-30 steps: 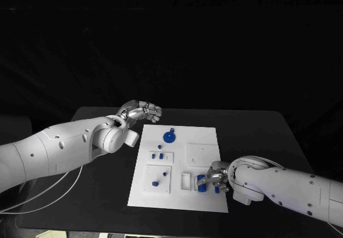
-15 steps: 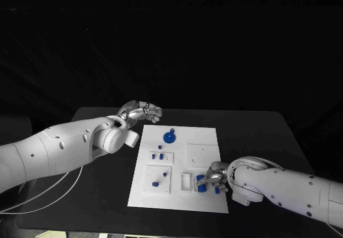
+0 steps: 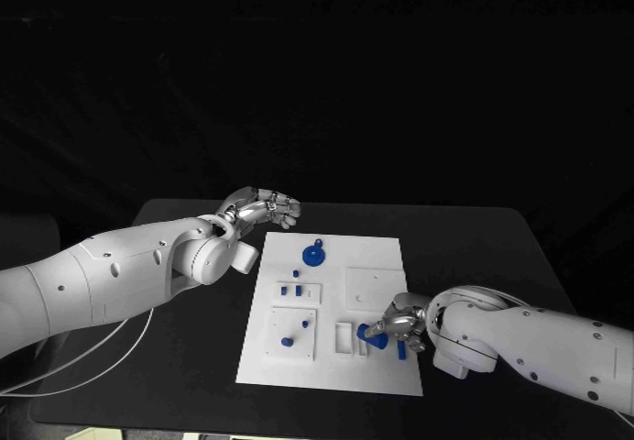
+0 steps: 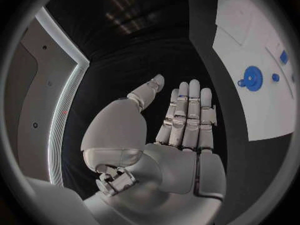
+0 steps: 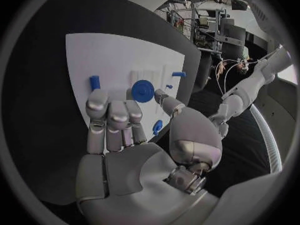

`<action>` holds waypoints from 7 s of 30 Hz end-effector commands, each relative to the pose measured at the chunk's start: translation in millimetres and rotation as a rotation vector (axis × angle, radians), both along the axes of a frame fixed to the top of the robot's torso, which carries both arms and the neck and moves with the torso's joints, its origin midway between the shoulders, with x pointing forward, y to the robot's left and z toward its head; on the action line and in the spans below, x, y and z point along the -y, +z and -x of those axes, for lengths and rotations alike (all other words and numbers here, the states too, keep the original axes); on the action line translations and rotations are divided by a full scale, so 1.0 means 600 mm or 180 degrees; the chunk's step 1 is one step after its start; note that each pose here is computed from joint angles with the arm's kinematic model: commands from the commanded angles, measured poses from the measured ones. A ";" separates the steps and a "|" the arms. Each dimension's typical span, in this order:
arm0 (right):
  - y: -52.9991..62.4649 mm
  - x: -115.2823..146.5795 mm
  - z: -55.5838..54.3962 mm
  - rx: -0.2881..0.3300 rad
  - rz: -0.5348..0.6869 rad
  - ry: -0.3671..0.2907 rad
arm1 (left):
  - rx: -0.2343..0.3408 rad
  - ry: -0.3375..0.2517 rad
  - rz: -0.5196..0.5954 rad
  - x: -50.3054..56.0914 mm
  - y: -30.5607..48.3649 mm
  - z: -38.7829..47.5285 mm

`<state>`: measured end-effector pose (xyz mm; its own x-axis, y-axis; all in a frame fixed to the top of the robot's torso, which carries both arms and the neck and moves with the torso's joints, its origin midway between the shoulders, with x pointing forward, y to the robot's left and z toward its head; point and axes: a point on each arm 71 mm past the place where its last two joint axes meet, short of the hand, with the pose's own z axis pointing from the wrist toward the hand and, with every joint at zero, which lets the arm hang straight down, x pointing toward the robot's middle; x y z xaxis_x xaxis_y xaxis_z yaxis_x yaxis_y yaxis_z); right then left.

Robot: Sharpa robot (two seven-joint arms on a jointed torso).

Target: Assemble the parts on the task board

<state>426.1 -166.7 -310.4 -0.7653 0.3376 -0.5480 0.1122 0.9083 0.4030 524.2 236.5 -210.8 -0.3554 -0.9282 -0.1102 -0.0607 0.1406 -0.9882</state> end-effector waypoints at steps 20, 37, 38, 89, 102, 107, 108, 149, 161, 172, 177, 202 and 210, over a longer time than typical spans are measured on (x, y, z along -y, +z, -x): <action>0.017 -0.047 -0.014 0.0165 -0.0104 0.0030 | 0.0007 -0.0054 0.0045 0.007 0.002 0.001; 0.002 -0.076 -0.020 0.0618 0.0220 0.0417 | 0.0007 -0.0058 0.0046 0.008 0.002 0.001; -0.001 -0.077 -0.017 0.0625 0.0262 0.0469 | 0.0007 -0.0058 0.0046 0.008 0.002 0.001; -0.016 -0.106 0.016 0.0508 0.0318 0.0917 | -0.0013 -0.0043 0.0033 0.005 0.002 0.001; -0.015 -0.104 0.020 0.0525 0.0253 0.1023 | -0.0020 -0.0044 0.0031 0.004 0.001 0.001; -0.015 -0.101 0.021 0.0519 0.0234 0.1023 | -0.0024 -0.0043 0.0029 0.003 0.001 0.001; -0.015 -0.101 0.021 0.0513 0.0238 0.1028 | -0.0024 -0.0042 0.0028 0.003 0.001 0.001; -0.018 -0.100 0.010 0.0595 0.0285 0.0979 | -0.0029 -0.0038 0.0025 0.001 0.001 0.001; -0.026 -0.105 0.010 0.0501 0.0430 0.1070 | -0.0033 -0.0042 0.0026 0.002 0.001 0.001; -0.029 -0.105 0.012 0.0512 0.0438 0.1077 | -0.0042 -0.0040 0.0022 -0.001 0.000 0.001; -0.028 -0.102 0.014 0.0500 0.0411 0.1072 | -0.0043 -0.0041 0.0022 -0.001 0.000 0.001; 0.034 0.011 -0.014 0.0621 0.0016 0.0405 | -0.0036 -0.0014 0.0012 -0.008 0.000 0.001; 0.041 0.074 -0.025 0.0504 0.0265 0.0175 | -0.0037 -0.0013 0.0011 -0.008 0.000 0.001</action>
